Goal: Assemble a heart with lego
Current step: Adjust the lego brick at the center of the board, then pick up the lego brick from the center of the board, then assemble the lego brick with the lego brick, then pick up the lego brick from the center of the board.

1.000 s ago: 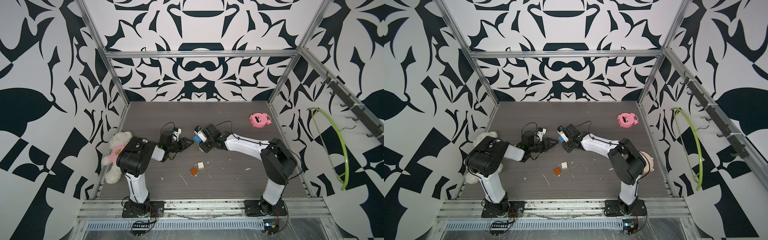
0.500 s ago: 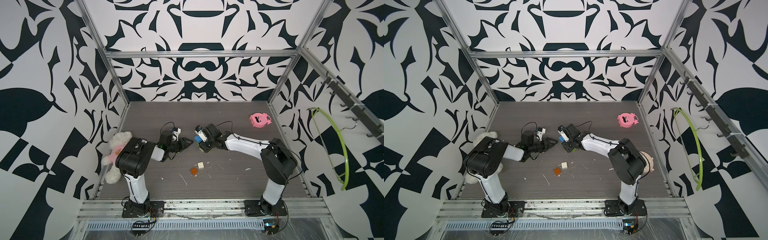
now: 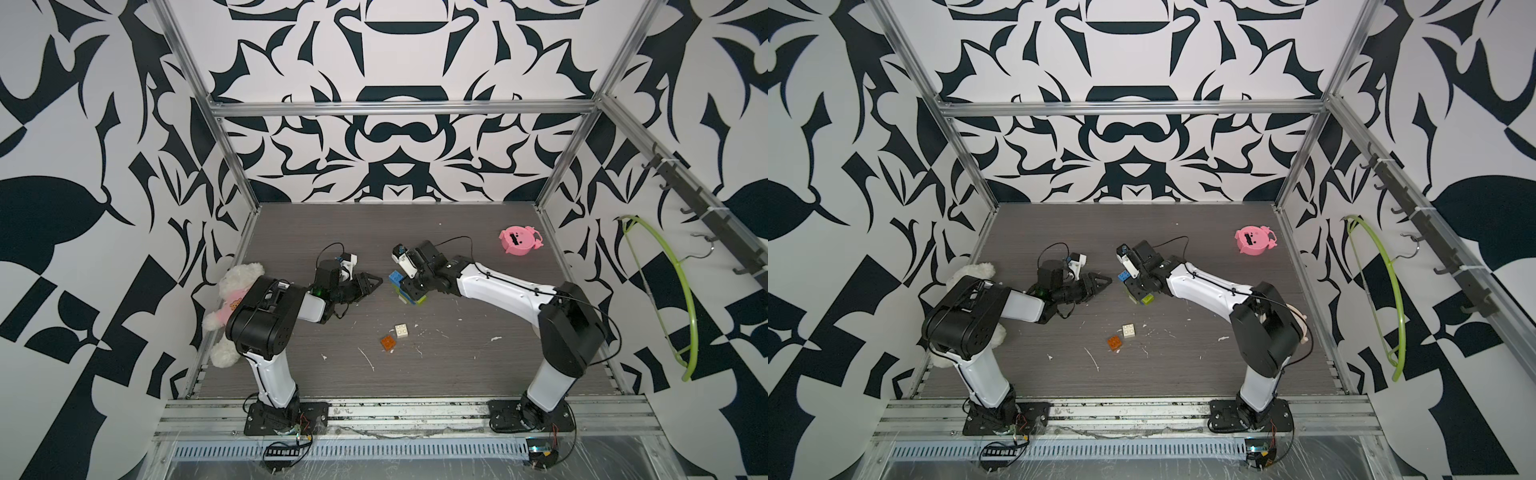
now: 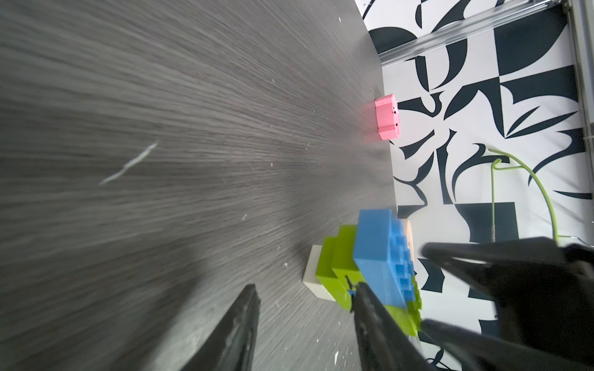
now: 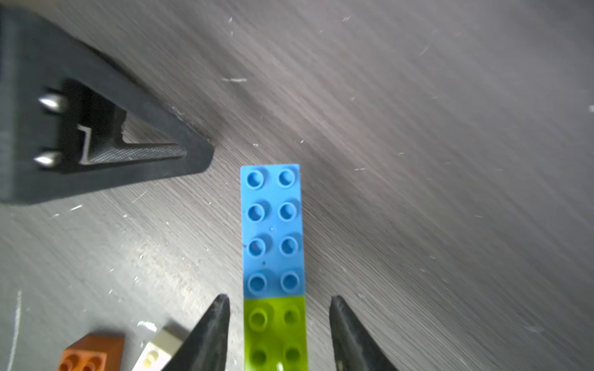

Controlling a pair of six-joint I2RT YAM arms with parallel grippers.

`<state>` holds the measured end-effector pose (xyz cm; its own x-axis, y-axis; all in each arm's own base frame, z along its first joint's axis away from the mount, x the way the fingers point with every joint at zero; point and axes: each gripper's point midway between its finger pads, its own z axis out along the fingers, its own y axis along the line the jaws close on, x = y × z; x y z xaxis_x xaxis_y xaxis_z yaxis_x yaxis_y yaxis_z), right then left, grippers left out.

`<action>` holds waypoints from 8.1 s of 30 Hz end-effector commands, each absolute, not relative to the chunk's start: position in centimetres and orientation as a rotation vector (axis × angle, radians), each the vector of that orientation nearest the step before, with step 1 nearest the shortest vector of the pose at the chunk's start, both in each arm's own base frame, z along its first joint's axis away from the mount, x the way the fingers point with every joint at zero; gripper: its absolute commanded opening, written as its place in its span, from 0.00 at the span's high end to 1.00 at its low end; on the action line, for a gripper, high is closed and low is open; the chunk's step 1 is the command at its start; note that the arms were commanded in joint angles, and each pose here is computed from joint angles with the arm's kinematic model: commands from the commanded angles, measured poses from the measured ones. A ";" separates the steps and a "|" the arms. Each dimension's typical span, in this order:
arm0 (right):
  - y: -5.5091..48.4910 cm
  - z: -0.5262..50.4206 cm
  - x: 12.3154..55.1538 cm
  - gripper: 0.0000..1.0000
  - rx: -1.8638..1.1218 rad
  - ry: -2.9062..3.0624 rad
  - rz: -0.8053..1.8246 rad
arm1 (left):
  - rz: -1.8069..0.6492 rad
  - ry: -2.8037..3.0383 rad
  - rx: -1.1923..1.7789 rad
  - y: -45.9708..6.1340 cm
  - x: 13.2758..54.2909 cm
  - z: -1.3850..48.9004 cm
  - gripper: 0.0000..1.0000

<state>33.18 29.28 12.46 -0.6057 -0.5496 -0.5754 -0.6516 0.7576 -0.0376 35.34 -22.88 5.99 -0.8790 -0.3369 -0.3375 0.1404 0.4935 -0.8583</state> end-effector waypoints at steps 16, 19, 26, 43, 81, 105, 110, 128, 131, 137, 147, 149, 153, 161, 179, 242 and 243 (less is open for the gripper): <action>29.8 8.8 23.8 0.52 -0.612 2.606 0.224 | -1.276 2.239 -0.202 -20.3 34.8 6.7 0.49; 30.3 7.9 24.0 0.51 -0.588 2.619 0.241 | -1.271 2.242 -0.195 -20.3 34.5 6.7 0.49; 31.7 6.1 23.7 0.50 -0.589 2.665 0.290 | -1.262 2.247 -0.195 -20.1 34.3 6.5 0.49; 33.2 4.3 22.9 0.57 -0.667 2.719 0.287 | -1.257 2.257 -0.196 -20.1 34.2 6.1 0.49; 26.7 15.2 32.9 0.76 -0.936 2.600 0.453 | -1.691 2.205 0.068 -27.1 37.9 10.3 0.39; 28.1 13.1 31.6 0.77 -1.090 2.651 0.444 | -1.732 2.222 0.045 -28.8 36.9 8.7 0.54; 28.1 12.7 31.4 0.77 -1.110 2.654 0.413 | -1.727 2.225 0.039 -28.8 36.8 8.5 0.55; 27.8 10.6 31.5 0.77 -1.146 2.679 0.321 | -1.719 2.227 0.036 -28.7 36.9 8.4 0.56; 28.1 10.5 31.4 0.77 -1.152 2.677 0.335 | -1.717 2.229 0.036 -28.7 36.8 8.3 0.56; 28.3 11.1 31.2 0.77 -1.140 2.660 0.352 | -1.713 2.234 0.033 -28.7 36.8 8.2 0.56; 28.0 12.5 31.7 0.77 -1.098 2.618 0.330 | -1.705 2.243 0.016 -28.4 36.5 7.6 0.61; 28.0 12.6 31.8 0.77 -1.092 2.614 0.328 | -1.704 2.246 0.013 -28.4 36.4 7.4 0.62; 28.0 12.8 32.0 0.77 -1.080 2.602 0.326 | -1.704 2.240 0.014 -28.4 36.5 7.6 0.62; 27.8 12.5 31.3 0.77 -1.083 2.601 0.363 | -1.693 2.242 0.008 -28.3 36.6 7.2 0.62; 26.5 9.7 31.0 0.77 -1.118 2.674 0.228 | -1.687 2.246 0.002 -28.2 36.7 7.1 0.63; 36.5 5.8 18.7 0.45 -1.182 2.618 0.485 | -1.677 2.206 0.039 -28.2 36.6 9.4 0.61; 36.5 5.6 18.7 0.45 -1.184 2.619 0.479 | -1.677 2.207 0.038 -28.1 36.6 9.3 0.61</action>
